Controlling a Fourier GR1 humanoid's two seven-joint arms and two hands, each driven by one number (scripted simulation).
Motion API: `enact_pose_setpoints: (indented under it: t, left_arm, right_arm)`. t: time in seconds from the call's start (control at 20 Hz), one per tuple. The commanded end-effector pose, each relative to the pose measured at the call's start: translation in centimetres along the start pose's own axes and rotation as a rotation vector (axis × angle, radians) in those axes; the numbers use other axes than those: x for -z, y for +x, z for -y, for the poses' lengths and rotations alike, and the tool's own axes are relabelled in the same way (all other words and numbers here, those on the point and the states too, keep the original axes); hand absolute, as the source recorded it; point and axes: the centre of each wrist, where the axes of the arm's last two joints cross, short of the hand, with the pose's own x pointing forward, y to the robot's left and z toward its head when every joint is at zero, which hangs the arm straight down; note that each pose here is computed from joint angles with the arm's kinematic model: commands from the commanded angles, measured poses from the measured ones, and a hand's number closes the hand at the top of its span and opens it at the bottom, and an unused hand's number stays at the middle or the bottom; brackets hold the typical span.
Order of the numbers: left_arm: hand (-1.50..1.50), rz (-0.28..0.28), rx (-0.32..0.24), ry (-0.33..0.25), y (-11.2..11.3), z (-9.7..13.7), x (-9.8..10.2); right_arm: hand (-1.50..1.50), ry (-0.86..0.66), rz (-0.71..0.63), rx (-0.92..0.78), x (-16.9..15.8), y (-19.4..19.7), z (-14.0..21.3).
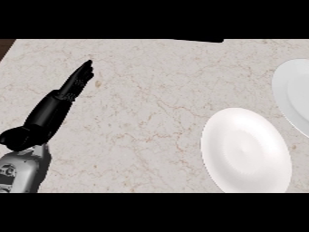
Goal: Pick the lemon from the plate and place it in the plate
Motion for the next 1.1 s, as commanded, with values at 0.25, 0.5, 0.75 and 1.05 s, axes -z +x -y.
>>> enact_pose_setpoints:
  t: [0.25, 0.5, 0.75, 1.05]
  left_arm:
    - [0.0, -0.004, 0.0, 0.032, 0.1, -0.7, -0.7]
    - [0.0, -0.01, -0.007, 0.028, -0.5, -0.2, -1.3]
    - [0.0, -0.027, -0.003, 0.026, -0.4, -0.4, -0.9]
    - [0.0, -0.034, -0.004, 0.03, -0.1, 0.0, -0.5]
  right_arm:
    - [1.5, 0.12, -0.36, 0.056, 0.4, -2.7, -5.4]
    - [-1.5, 0.247, -0.482, 0.063, 1.6, -5.6, -9.0]
    - [-1.5, 0.169, -0.406, 0.123, -0.4, -6.8, -11.5]
    - [-1.5, 0.068, -0.324, 0.278, -0.4, -6.1, -10.2]
